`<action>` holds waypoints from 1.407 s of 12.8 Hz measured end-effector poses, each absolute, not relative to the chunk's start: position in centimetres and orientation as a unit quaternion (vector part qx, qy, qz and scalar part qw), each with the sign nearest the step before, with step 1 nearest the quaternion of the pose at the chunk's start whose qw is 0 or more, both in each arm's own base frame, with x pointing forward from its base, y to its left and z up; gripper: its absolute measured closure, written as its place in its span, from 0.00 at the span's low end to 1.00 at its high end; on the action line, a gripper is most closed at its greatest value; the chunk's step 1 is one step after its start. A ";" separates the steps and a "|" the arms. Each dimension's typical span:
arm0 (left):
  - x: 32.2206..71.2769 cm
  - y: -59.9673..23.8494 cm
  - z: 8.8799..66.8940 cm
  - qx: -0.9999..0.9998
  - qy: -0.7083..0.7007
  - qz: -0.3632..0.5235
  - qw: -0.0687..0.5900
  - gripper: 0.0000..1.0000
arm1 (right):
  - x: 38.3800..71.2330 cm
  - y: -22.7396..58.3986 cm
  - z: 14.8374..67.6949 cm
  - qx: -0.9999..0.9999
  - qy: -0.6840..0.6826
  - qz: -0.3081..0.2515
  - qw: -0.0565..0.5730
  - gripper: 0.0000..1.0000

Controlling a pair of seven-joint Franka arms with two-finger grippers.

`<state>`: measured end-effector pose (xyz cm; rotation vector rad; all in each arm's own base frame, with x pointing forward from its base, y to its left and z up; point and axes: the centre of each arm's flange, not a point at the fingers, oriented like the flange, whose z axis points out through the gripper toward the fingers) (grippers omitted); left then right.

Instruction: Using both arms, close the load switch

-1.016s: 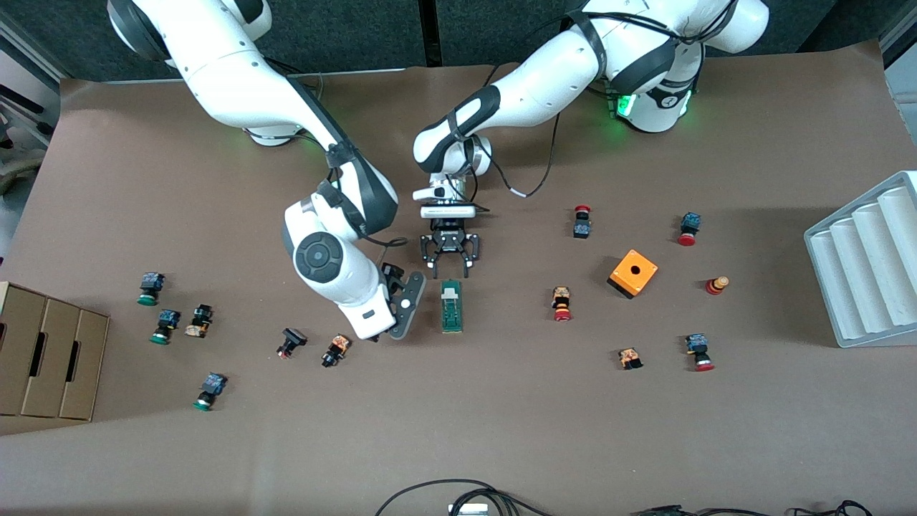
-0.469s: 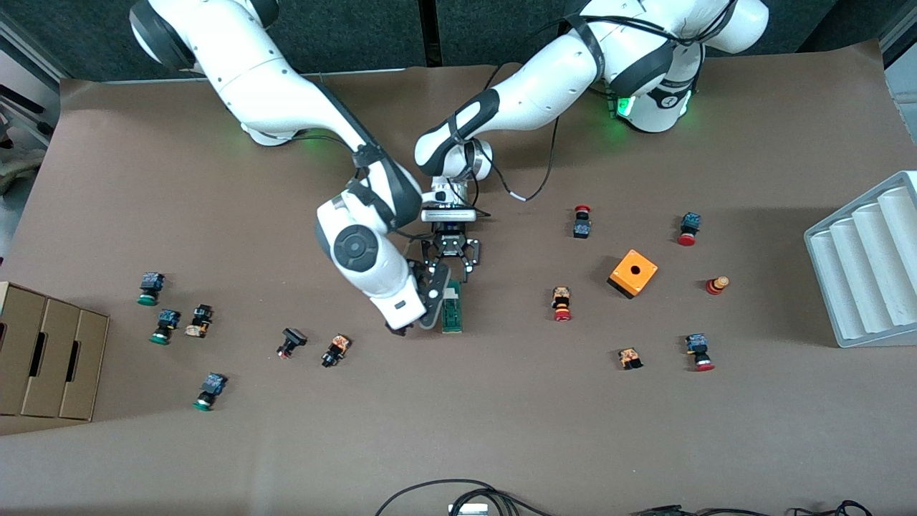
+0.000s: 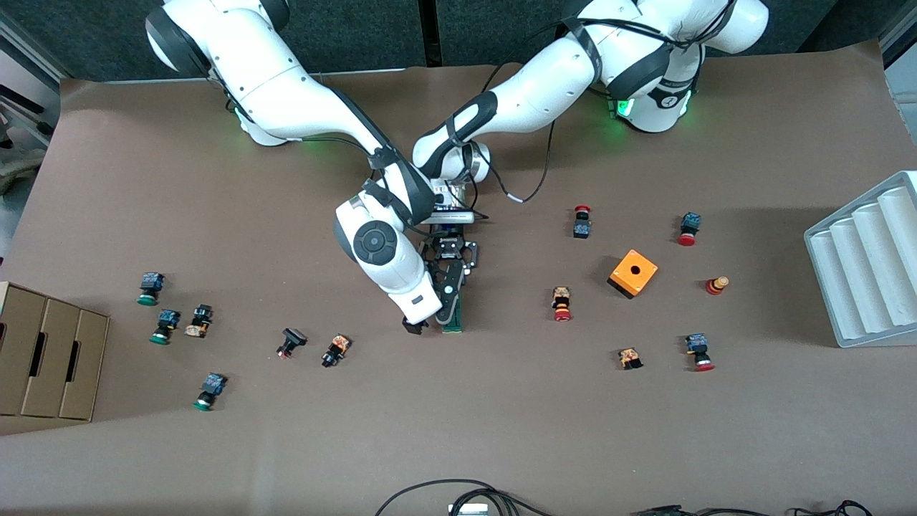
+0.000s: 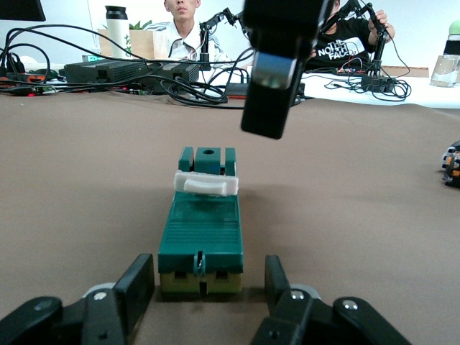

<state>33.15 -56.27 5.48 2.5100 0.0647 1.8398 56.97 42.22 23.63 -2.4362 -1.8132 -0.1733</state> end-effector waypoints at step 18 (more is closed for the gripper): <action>33.1 -56.3 5.4 0.805 0.021 0.593 0.013 0.33 | 55.1 45.2 20.4 -0.786 -0.612 -0.082 0.045 0.00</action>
